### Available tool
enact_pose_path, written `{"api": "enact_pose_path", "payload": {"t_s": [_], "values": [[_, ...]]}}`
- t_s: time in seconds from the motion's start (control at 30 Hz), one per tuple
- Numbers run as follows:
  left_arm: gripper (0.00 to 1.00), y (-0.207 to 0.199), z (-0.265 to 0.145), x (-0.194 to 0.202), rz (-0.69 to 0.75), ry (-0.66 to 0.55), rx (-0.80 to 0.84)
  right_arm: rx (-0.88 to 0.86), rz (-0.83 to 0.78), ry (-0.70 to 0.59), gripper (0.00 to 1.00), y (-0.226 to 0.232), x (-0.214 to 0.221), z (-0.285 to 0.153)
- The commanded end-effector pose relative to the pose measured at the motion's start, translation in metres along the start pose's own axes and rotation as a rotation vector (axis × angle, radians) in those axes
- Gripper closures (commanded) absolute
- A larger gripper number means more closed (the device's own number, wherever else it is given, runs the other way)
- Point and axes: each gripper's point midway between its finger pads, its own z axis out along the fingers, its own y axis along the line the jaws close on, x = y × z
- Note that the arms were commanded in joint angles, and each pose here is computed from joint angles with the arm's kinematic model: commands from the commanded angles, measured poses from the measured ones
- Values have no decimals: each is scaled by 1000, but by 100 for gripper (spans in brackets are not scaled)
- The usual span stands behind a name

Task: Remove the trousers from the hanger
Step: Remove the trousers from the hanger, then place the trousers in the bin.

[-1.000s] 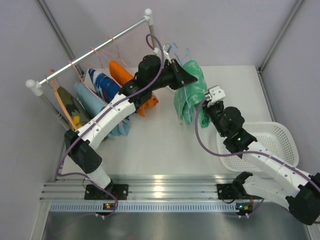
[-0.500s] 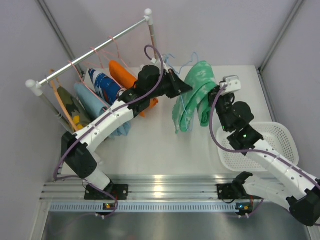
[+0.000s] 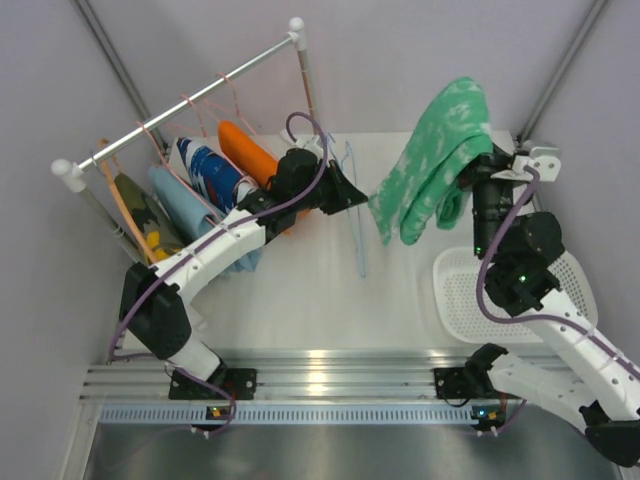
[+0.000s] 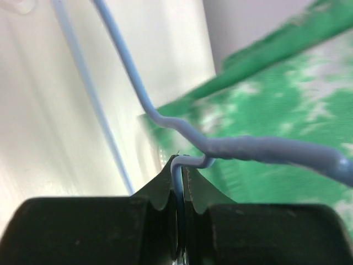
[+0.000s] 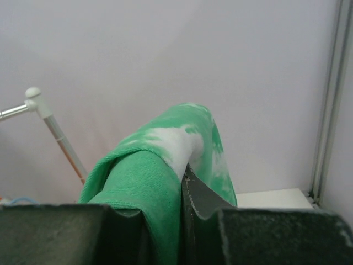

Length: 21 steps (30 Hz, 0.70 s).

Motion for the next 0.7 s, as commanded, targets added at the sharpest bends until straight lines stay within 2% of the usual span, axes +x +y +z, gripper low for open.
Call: {"api": "enact_pose_path", "payload": {"t_s": [0.0, 0.2, 0.43, 0.67], "values": [[100, -12, -19, -15, 57, -61, 24, 122, 136, -261, 100, -42, -113, -16], [100, -5, -17, -5, 70, -28, 22, 226, -30, -157, 100, -80, -122, -38], [100, -5, -18, 0, 91, -10, 46, 384, -191, -26, 100, -141, -124, -88], [100, -3, -19, 3, 91, -4, 48, 571, -377, 241, 100, -187, -91, -134]]}}
